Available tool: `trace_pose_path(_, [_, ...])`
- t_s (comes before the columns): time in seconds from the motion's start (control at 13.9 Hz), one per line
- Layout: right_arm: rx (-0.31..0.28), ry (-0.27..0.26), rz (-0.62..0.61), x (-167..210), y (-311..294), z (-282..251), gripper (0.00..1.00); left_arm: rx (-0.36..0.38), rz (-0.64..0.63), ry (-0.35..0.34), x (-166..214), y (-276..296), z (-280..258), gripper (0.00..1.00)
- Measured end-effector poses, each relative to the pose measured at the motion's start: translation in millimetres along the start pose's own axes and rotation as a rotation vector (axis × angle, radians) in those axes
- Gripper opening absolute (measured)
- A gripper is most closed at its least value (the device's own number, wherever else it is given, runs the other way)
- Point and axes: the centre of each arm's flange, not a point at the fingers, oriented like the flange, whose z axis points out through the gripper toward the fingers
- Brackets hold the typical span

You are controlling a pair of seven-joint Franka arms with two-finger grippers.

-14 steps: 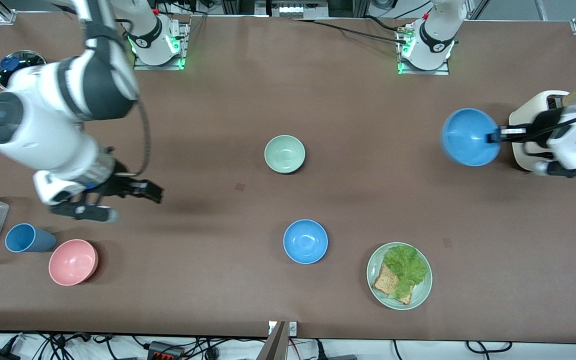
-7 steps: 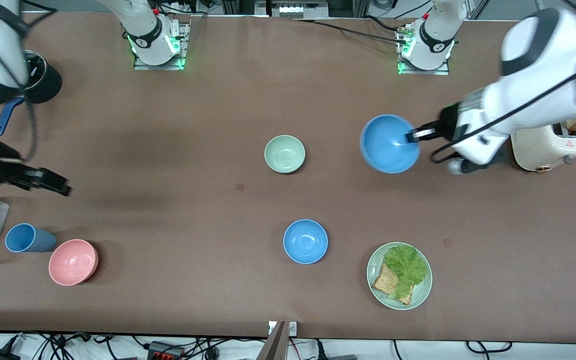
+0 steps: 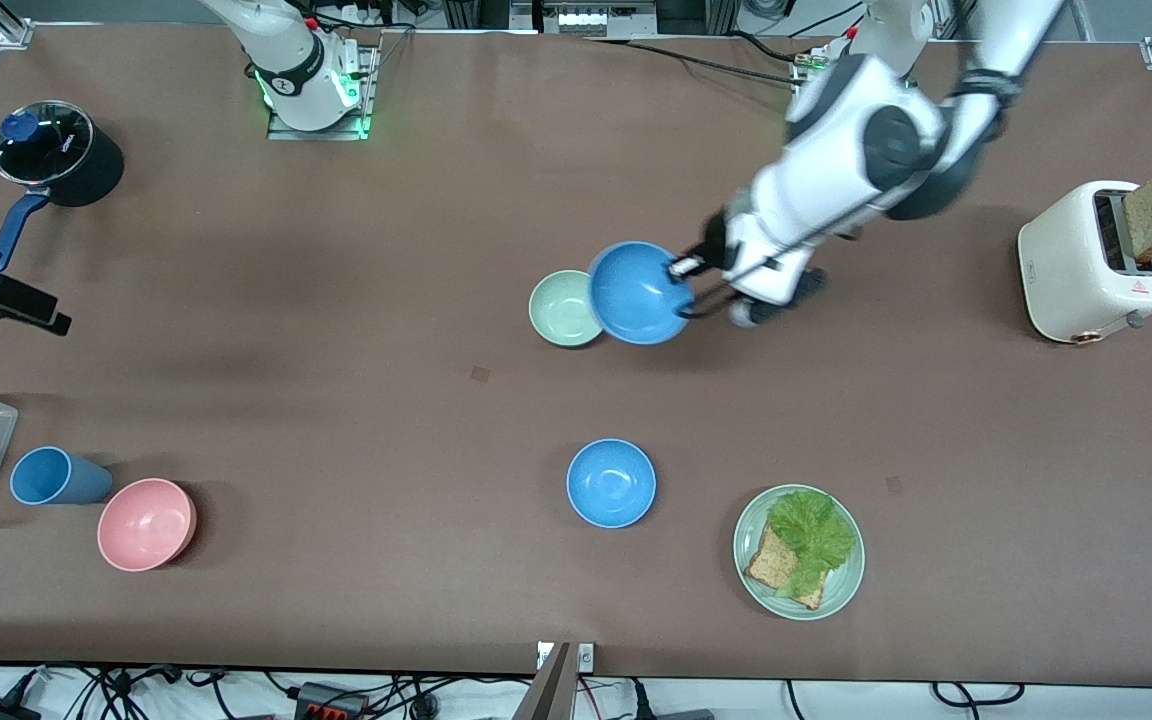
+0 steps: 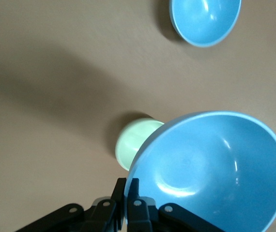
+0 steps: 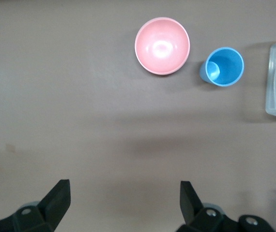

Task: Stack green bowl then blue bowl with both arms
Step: 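Carry the blue bowl with the left gripper and lower it into the green bowl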

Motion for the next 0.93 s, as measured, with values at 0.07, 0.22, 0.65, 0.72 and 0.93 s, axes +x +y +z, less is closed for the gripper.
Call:
trace_pose_path(0.07, [-0.008,-0.016,-0.005,-4.0,-1.6,2.2,1.00,0.009,0.003,0.013,-19.2,1.9,23.5,0.05])
trace_pose_path(0.22, [-0.008,-0.034,-0.007,-17.1,-1.6,7.7,1.00,0.052,0.006,0.040,-38.4,0.6,58.1,0.05])
trace_pose_path(0.65, [0.000,-0.020,-0.008,-55.1,-0.9,19.5,1.00,0.135,0.096,0.127,-46.7,3.8,112.3,0.05])
trace_pose_path(0.72, [0.000,-0.013,-0.010,-54.8,-1.9,19.4,1.00,0.134,0.103,0.137,-48.2,5.5,118.3,0.05])
trace_pose_path(0.93, [0.000,-0.005,-0.026,-53.7,-11.2,18.8,1.00,0.133,0.110,0.140,-52.4,7.8,132.3,0.05])
